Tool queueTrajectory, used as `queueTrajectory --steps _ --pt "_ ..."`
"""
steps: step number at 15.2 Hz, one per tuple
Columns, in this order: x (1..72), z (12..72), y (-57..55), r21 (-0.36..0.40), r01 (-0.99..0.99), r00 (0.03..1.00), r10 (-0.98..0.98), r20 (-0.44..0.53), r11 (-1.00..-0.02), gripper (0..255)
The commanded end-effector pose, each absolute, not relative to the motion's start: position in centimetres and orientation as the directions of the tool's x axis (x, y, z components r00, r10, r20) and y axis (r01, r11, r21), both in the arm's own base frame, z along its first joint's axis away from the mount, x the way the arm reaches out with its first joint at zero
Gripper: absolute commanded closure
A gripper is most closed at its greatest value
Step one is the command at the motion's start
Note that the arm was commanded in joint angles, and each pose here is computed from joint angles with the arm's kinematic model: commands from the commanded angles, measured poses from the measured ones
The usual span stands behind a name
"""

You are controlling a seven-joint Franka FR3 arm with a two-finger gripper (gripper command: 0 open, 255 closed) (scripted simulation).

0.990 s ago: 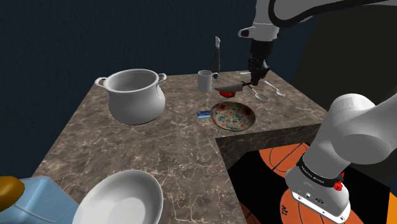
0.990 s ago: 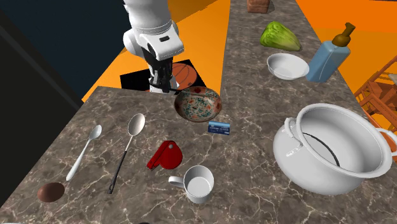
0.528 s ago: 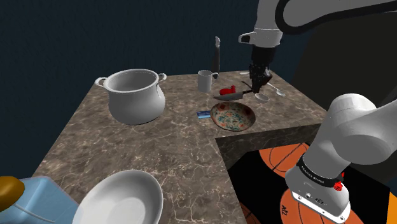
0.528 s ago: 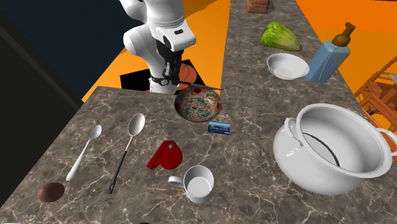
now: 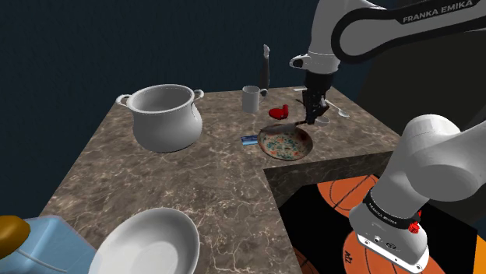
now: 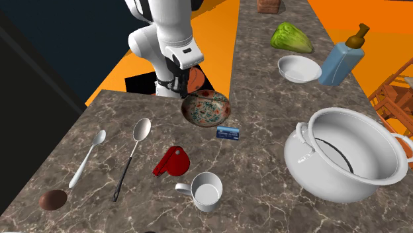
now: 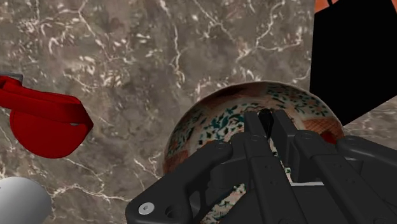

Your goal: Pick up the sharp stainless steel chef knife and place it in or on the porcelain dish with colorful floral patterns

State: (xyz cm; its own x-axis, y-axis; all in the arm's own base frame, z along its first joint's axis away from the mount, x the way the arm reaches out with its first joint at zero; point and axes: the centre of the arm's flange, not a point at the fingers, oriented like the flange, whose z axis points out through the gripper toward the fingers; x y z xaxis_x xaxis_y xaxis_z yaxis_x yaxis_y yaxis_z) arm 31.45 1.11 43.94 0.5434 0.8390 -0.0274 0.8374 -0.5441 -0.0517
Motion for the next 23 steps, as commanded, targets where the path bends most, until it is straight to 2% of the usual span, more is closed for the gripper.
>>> queueTrajectory --steps 1,6,13,14,19,23 --pt "31.5 42.9 1.2 -0.051 0.837 0.543 0.839 -0.027 -0.544 255" --pt "31.5 40.2 1.2 -0.051 0.837 0.543 0.839 -0.027 -0.544 255" --pt "31.5 40.2 1.2 -0.051 0.837 0.543 0.839 -0.027 -0.544 255" --pt "31.5 40.2 1.2 -0.051 0.837 0.543 0.839 -0.027 -0.544 0" --pt "31.5 40.2 1.2 -0.051 0.837 0.543 0.839 -0.027 -0.544 0" --pt "31.8 45.2 1.2 -0.051 0.837 0.543 0.839 -0.027 -0.544 0"
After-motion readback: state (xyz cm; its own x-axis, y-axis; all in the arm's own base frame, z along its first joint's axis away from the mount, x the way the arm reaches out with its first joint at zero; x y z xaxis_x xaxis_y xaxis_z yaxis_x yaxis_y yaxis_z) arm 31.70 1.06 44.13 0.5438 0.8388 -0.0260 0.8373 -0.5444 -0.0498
